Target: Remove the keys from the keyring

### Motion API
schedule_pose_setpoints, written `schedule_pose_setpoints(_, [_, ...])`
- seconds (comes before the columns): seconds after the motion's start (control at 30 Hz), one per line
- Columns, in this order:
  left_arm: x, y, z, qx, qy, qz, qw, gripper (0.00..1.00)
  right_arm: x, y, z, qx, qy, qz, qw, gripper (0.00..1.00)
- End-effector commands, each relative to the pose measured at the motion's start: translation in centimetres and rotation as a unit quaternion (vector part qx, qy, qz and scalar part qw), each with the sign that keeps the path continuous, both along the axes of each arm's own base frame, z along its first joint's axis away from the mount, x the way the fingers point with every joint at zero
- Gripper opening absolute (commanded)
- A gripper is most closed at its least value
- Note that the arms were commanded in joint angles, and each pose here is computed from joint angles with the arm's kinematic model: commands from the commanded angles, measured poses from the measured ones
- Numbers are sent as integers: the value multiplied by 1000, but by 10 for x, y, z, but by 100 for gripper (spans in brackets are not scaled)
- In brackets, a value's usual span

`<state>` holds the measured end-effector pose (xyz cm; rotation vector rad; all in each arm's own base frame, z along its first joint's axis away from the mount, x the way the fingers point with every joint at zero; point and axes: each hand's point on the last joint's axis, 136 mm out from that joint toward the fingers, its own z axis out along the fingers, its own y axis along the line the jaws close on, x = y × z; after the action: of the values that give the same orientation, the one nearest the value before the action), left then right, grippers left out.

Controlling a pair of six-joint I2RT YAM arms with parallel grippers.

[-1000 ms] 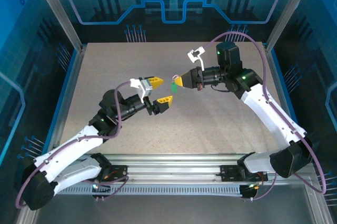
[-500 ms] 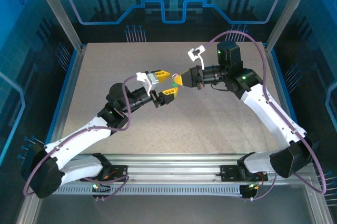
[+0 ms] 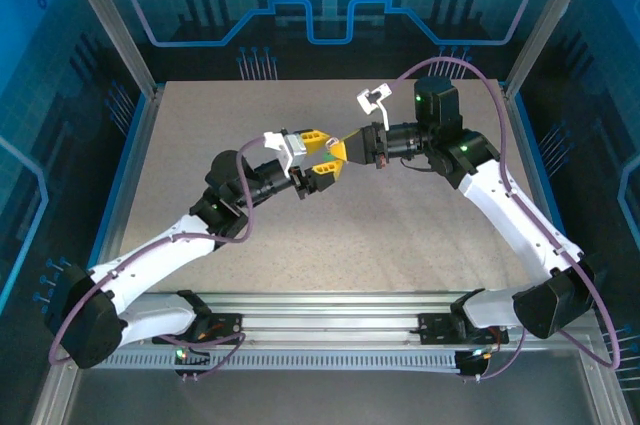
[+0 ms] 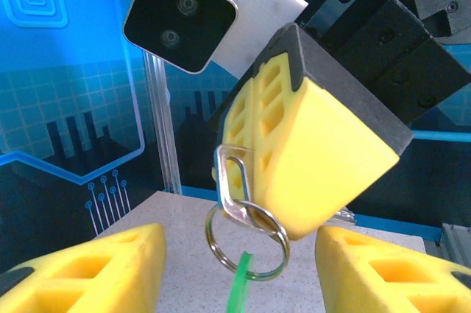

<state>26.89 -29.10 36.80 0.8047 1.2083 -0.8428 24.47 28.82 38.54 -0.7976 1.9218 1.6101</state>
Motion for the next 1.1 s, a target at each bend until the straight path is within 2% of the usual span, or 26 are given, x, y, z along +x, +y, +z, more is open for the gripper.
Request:
schedule_pose_setpoints(0.0, [-6,-3,21,-13,-40,-17,999,57,-7,-2,8,13,-7,11,1000,0])
schedule_pose_setpoints(0.23, [-7,-2,26,-14,-57,-14,998,43,-7,-1,4,11,-2,12,1000,0])
schedule_pose_setpoints(0.4, [-7,-1,26,-12,-57,-15,998,30,-6,-1,2,12,3,14,1000,0])
schedule_pose_setpoints(0.5, [-7,0,25,-11,-56,-14,998,28,-5,-1,5,18,2,13,1000,0])
schedule_pose_setpoints(0.57, [-7,1,25,-11,-55,-12,998,24,-4,-2,5,19,3,13,1000,0])
schedule_pose_setpoints(0.9, [-1,4,27,-19,-56,4,998,20,-4,-2,6,24,7,15,1000,0])
schedule_pose_setpoints(0.97, [1,6,29,-22,-58,12,998,27,-4,-3,5,24,8,15,1000,0])
schedule_pose_setpoints(1.07, [4,7,32,-23,-60,21,998,32,-5,-2,5,25,9,17,999,0])
